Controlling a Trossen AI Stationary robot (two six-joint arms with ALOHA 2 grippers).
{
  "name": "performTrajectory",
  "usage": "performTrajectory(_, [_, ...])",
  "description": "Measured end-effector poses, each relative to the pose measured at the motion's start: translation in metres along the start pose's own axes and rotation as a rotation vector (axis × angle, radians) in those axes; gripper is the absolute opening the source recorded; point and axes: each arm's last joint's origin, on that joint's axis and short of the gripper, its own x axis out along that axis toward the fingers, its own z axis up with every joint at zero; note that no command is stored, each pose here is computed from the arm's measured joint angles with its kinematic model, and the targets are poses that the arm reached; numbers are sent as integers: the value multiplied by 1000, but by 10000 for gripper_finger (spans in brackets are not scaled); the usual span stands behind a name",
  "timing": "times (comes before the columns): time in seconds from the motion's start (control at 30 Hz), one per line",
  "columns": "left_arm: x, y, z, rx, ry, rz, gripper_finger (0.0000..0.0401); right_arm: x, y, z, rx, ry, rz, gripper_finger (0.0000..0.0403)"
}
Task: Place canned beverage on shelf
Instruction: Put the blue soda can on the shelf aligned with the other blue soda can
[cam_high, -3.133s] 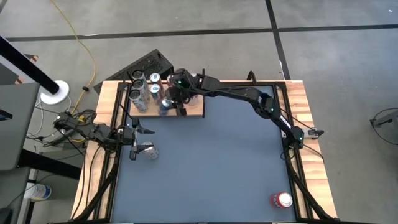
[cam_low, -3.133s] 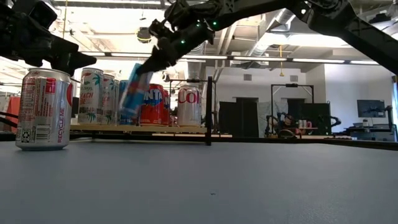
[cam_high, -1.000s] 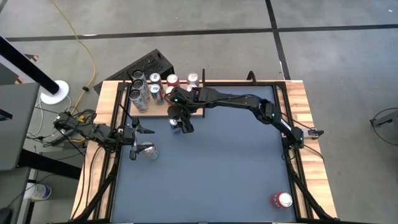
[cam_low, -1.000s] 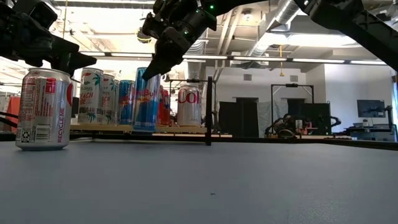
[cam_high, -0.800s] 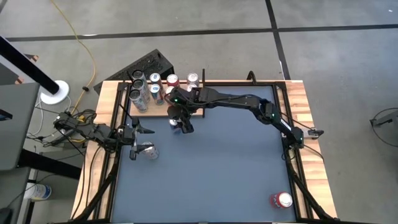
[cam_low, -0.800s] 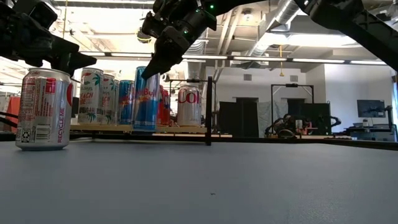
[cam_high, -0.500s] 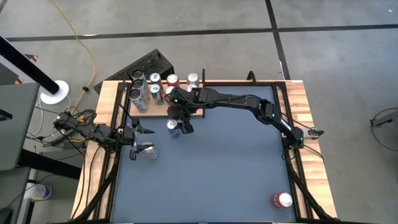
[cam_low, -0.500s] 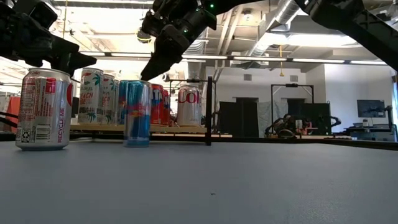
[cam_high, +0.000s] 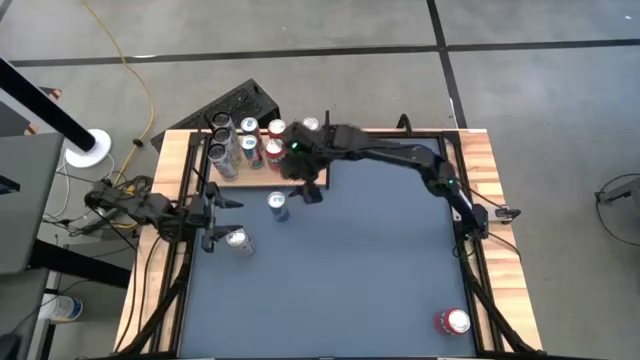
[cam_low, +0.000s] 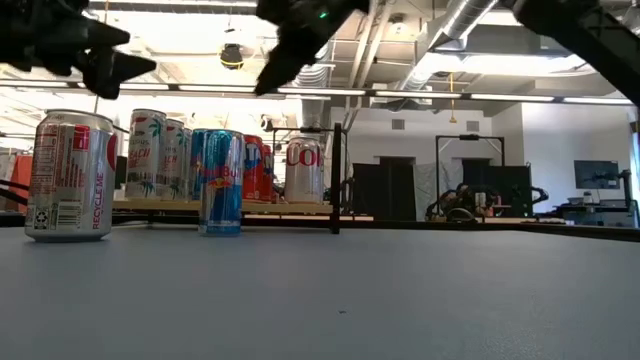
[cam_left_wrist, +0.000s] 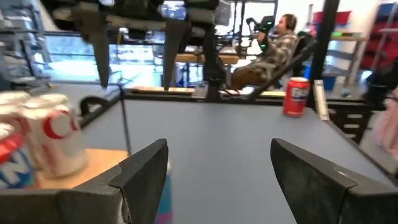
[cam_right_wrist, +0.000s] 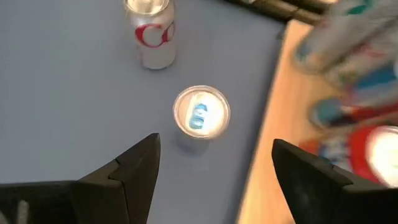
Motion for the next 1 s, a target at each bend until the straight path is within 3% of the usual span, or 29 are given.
performTrajectory(0.17, [12,4,13,45,37,78,270,-54,-1,-6,51,40,-3,297])
performTrajectory(0.33, [42,8,23,85,152,109,270,-84,-1,-20,167,128,21,297])
performTrajectory(0.47, [70,18,35,131,252,145,270,-95,-2,-33,244,215,50,297])
performTrajectory(0.57, [85,26,41,171,298,80,270,-98,-3,-42,278,277,76,297])
performTrajectory(0.77, [94,50,37,99,331,48,270,-102,-7,-62,341,362,104,291])
performTrajectory(1.0, [99,67,28,53,374,51,291,-126,7,-97,386,257,37,290])
